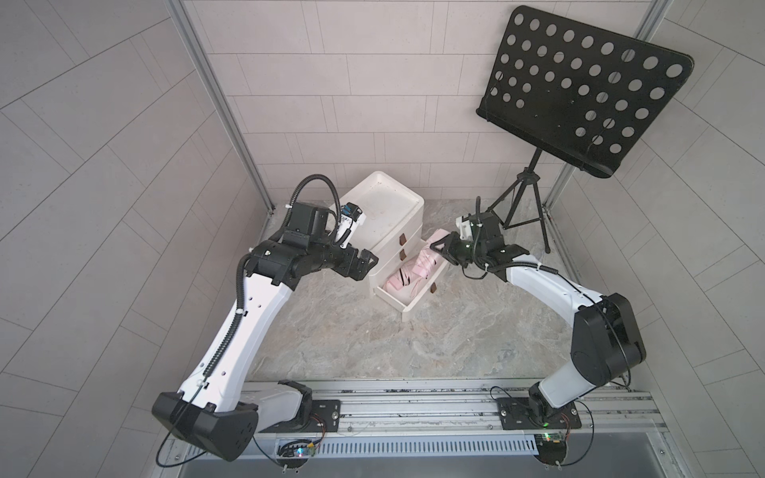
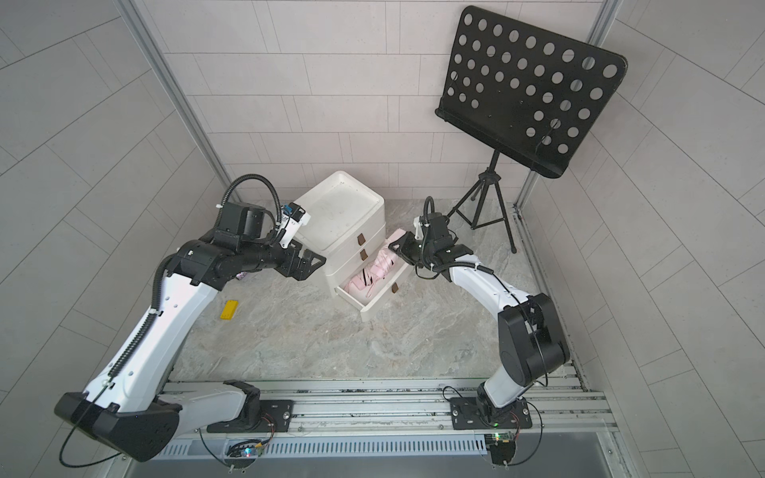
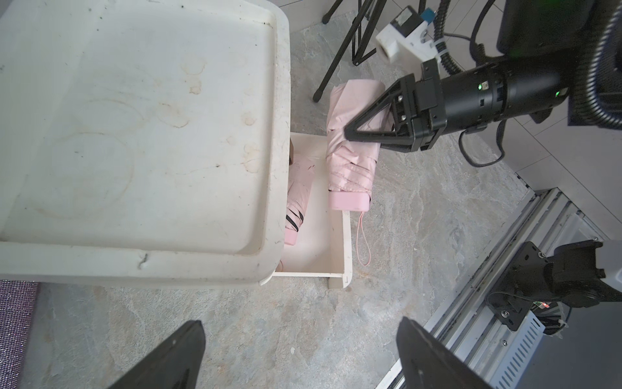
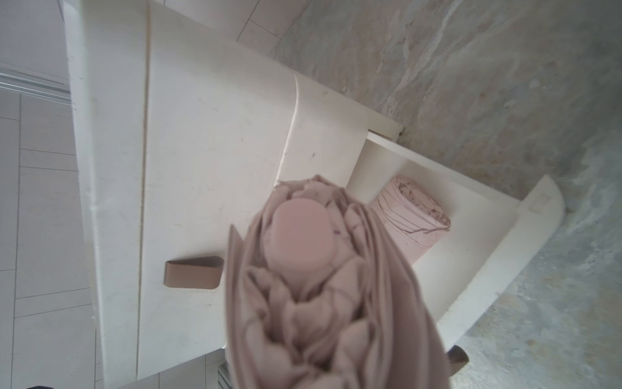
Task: Place the umbrella in the drawer by color
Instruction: Place the umbrella in the drawer, then close the drawer in the storage box.
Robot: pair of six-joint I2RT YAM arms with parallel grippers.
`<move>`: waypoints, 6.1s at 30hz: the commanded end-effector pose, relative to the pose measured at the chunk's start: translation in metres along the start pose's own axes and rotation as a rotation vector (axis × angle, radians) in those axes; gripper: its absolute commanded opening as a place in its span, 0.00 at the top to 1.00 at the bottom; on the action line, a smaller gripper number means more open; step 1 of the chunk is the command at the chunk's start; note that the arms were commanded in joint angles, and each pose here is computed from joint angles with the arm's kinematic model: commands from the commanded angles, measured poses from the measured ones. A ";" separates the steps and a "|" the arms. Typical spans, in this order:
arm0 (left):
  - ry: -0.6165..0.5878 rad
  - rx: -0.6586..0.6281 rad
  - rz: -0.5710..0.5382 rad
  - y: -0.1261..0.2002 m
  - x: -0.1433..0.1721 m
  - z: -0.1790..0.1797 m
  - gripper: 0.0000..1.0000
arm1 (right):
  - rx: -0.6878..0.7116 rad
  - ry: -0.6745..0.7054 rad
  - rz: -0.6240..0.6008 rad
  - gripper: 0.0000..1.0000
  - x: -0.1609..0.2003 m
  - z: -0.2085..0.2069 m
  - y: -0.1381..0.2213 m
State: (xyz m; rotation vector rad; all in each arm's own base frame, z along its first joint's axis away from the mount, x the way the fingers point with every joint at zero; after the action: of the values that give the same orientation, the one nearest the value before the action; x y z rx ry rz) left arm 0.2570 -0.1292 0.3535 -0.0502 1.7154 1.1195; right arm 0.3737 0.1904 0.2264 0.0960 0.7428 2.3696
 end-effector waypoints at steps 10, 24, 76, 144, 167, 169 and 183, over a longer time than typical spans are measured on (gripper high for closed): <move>-0.011 -0.023 -0.037 0.008 -0.002 0.000 0.04 | 0.049 -0.086 -0.067 0.73 0.016 -0.013 -0.036; -0.005 -0.033 -0.042 0.009 0.000 0.001 0.04 | 0.130 -0.114 -0.048 0.69 0.028 -0.034 -0.063; 0.026 -0.047 -0.053 0.007 0.003 0.009 0.04 | 0.427 0.333 -0.051 0.72 0.012 -0.012 -0.048; -0.076 -0.035 0.105 -0.111 -0.064 0.180 0.00 | 0.184 0.171 -0.165 0.49 0.035 -0.112 0.031; -0.067 -0.022 0.151 -0.145 -0.053 0.191 0.58 | 0.117 0.074 -0.105 0.63 0.039 -0.151 -0.022; -0.066 -0.019 0.152 -0.145 -0.052 0.191 0.60 | 0.090 0.065 -0.111 0.64 0.039 -0.149 -0.023; -0.057 0.012 0.162 -0.150 -0.047 0.189 0.74 | -0.047 0.023 -0.109 0.71 0.027 -0.124 -0.048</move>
State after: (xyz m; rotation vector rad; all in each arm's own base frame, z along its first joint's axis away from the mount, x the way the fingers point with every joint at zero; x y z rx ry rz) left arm 0.4995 -0.0890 0.3106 0.0286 1.6037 1.2854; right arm 0.3328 0.1666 0.0793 0.0358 0.7865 2.2723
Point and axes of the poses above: each gripper's point midway between its finger pads, its own y axis back along the fingers, its own z axis along the line the jaws close on, x = y × z, the point moved 6 cm from there along y, back along the fingers, and after that the axes turned 12 degrees about -y, right-handed, at the moved point
